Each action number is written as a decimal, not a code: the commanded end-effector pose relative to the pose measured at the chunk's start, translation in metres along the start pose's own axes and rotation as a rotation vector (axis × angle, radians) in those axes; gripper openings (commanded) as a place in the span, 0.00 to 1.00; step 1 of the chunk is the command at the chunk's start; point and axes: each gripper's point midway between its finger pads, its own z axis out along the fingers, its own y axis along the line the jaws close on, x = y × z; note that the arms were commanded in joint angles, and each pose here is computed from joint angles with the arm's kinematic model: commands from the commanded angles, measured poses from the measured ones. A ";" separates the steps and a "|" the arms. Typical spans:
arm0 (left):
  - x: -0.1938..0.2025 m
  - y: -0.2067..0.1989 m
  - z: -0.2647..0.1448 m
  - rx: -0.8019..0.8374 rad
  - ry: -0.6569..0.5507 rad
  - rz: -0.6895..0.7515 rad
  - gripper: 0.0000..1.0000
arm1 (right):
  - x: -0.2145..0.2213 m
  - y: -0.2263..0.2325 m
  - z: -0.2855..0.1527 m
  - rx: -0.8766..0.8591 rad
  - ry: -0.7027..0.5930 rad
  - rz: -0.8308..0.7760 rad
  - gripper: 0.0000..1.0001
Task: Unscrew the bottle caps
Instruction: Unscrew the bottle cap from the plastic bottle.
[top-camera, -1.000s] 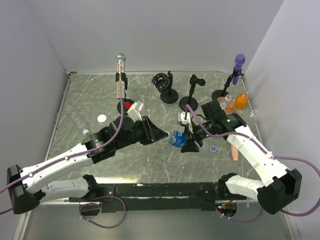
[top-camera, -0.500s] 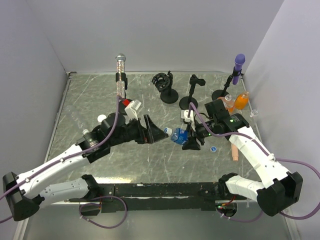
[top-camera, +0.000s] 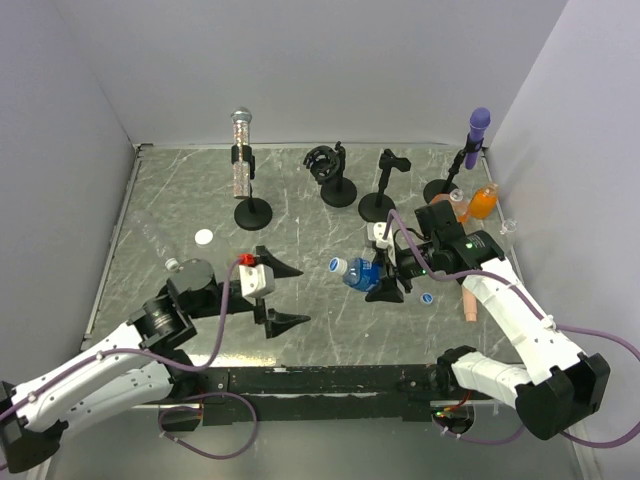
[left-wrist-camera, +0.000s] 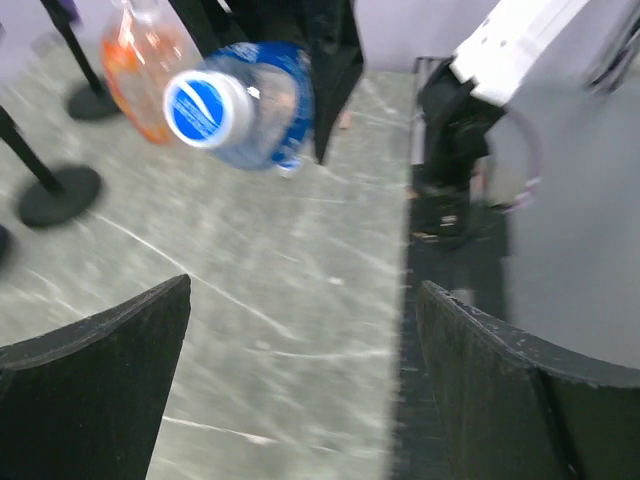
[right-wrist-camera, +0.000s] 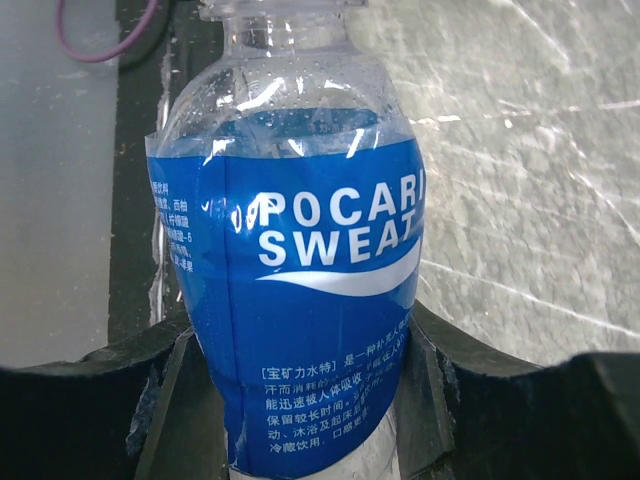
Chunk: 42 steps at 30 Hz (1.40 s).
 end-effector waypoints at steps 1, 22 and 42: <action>-0.044 0.015 0.020 0.031 -0.117 0.365 0.97 | -0.006 0.016 -0.002 -0.053 -0.059 -0.070 0.25; -0.054 0.007 0.065 0.204 -0.122 0.303 0.72 | -0.006 0.021 0.001 -0.103 -0.068 -0.068 0.25; -0.054 0.008 0.070 0.191 -0.126 0.176 0.57 | -0.005 0.021 0.002 -0.111 -0.066 -0.052 0.25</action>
